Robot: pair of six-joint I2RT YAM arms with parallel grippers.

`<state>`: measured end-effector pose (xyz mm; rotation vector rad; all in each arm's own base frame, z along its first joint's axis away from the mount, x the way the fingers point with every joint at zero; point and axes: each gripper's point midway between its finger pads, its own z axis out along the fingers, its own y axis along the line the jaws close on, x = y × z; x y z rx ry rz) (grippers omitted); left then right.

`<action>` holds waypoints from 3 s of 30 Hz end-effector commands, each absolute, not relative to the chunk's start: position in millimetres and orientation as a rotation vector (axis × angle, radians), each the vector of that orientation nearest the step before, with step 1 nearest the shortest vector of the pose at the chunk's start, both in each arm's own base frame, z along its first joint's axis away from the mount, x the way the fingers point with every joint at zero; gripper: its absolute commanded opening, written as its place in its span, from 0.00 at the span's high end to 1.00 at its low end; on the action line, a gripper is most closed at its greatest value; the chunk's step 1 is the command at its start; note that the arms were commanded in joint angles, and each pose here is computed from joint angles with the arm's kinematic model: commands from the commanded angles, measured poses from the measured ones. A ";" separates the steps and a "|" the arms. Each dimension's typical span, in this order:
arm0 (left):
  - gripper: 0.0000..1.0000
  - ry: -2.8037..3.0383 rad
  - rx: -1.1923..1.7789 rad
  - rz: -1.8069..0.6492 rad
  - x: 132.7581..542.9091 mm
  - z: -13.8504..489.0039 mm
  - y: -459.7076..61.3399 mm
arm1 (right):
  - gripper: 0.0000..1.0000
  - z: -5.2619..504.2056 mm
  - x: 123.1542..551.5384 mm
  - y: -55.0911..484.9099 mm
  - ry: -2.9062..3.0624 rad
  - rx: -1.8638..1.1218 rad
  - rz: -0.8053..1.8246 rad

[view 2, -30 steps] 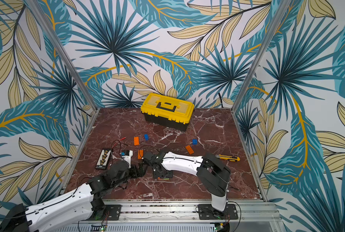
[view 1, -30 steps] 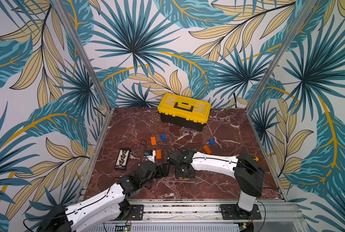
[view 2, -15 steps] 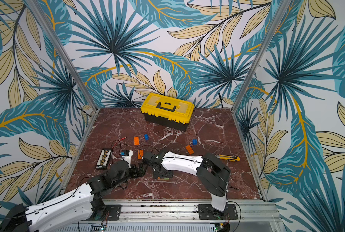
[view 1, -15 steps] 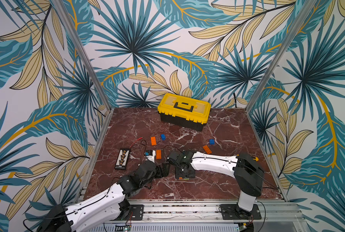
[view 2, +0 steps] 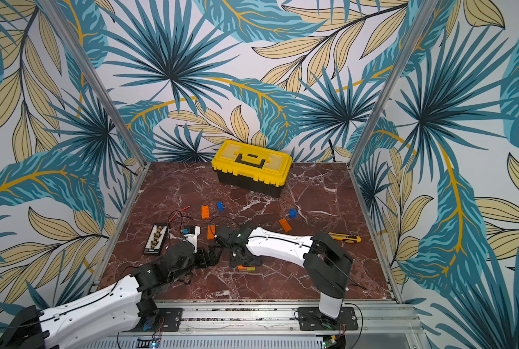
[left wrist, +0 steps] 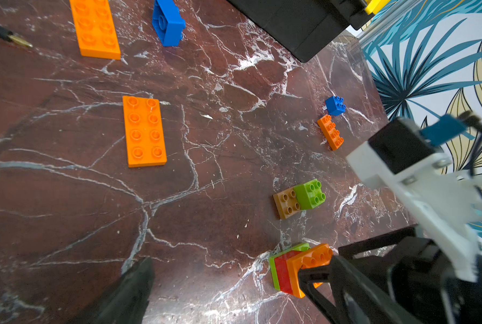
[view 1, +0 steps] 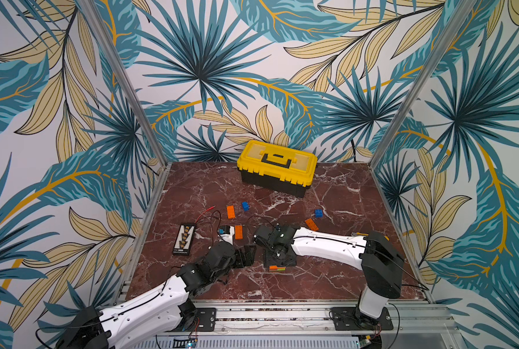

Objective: Assemble the number 5 with lego
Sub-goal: Assemble the lego brick with the lego brick.

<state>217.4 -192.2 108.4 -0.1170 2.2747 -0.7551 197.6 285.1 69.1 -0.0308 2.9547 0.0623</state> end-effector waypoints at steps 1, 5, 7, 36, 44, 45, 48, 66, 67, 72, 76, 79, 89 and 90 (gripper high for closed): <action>0.00 2.253 -0.104 -0.768 221.1 115.2 -195.2 | 0.24 71.8 198.4 271.7 2.917 0.021 0.058; 0.00 2.255 -0.104 -0.771 221.0 114.7 -195.9 | 0.27 64.6 196.9 260.8 2.923 0.040 0.014; 0.00 2.255 -0.104 -0.772 221.1 114.3 -196.2 | 0.28 61.0 196.0 260.6 2.934 0.040 0.010; 0.00 2.277 -0.113 -0.735 222.6 110.2 -193.5 | 0.29 18.6 180.8 243.9 3.029 -0.009 -0.148; 0.00 2.289 -0.141 -0.707 227.8 108.7 -193.5 | 0.29 16.1 179.6 234.9 3.024 -0.027 -0.200; 0.00 2.291 -0.148 -0.701 228.4 108.1 -192.9 | 0.29 16.2 178.9 234.3 3.025 -0.032 -0.205; 0.00 2.291 -0.156 -0.692 229.0 108.3 -191.6 | 0.29 16.4 178.8 235.6 3.030 -0.044 -0.202; 0.00 2.266 -0.172 -0.667 231.8 118.2 -186.2 | 0.29 23.2 183.7 246.4 3.017 -0.048 -0.137; 0.00 2.266 -0.171 -0.671 231.5 118.3 -186.6 | 0.29 24.1 184.0 248.1 3.016 -0.049 -0.125; 0.00 2.254 -0.175 -0.652 233.4 118.5 -183.4 | 0.28 29.2 187.4 257.1 2.997 -0.031 -0.041; 0.00 2.243 -0.167 -0.643 235.8 119.8 -183.9 | 0.27 35.5 190.7 261.2 2.971 -0.020 0.010; 0.00 2.241 -0.164 -0.632 237.0 119.3 -182.9 | 0.27 40.7 192.9 266.9 2.957 -0.011 0.066; 0.00 2.199 -0.161 -0.623 244.0 136.1 -182.5 | 0.26 55.0 201.2 282.2 2.896 -0.014 0.202; 0.00 2.197 -0.161 -0.628 244.2 137.2 -183.2 | 0.26 56.7 201.6 281.9 2.888 -0.013 0.207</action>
